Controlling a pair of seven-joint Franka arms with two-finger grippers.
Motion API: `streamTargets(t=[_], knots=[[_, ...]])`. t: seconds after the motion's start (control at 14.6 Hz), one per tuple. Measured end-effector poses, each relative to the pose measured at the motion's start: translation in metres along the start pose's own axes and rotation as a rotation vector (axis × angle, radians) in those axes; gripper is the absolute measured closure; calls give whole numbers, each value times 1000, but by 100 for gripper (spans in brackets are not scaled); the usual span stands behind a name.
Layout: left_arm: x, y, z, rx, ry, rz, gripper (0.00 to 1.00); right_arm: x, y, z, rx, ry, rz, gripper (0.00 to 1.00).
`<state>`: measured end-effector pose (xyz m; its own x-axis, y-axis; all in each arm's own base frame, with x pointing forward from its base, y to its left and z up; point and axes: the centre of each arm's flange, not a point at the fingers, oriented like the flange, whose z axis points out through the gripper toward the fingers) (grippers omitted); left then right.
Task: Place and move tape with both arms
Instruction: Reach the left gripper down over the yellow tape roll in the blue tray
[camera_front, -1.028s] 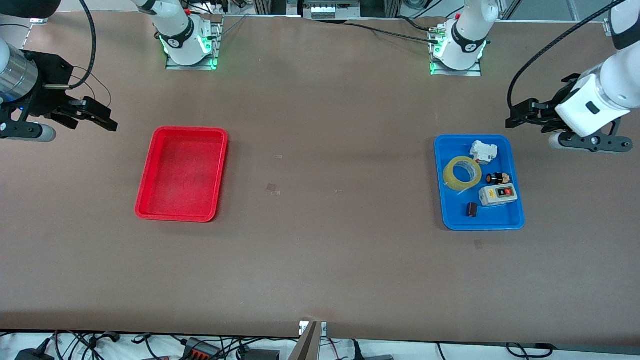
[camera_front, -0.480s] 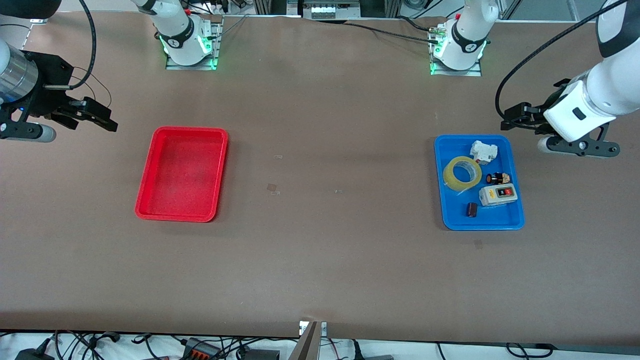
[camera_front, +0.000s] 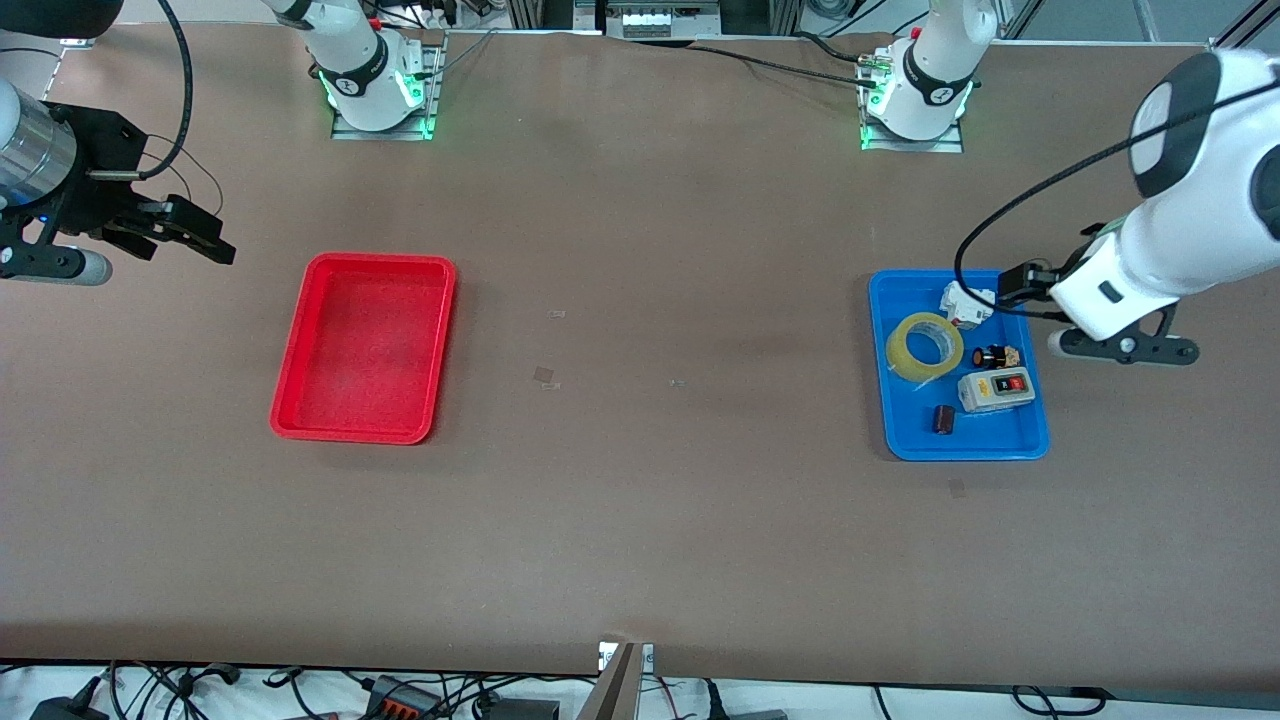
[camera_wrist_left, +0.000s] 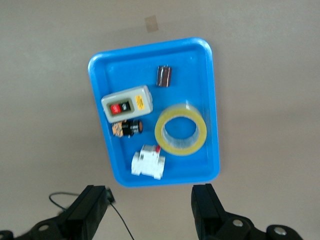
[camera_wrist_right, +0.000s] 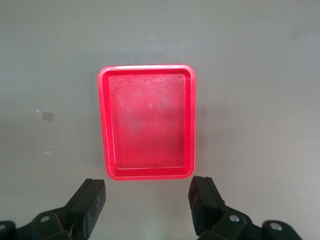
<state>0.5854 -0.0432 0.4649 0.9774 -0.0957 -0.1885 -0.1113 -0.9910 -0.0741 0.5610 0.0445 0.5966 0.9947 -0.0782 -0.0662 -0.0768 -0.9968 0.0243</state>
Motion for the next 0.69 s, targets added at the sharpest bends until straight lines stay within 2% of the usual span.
streamTargets(t=[0.55, 0.69], knots=[[-1, -2, 129, -20, 114, -4, 0, 0, 0, 0, 0, 0, 0, 2], [-7, -5, 156, -27, 122, -10, 0, 0, 0, 0, 0, 0, 0, 2]])
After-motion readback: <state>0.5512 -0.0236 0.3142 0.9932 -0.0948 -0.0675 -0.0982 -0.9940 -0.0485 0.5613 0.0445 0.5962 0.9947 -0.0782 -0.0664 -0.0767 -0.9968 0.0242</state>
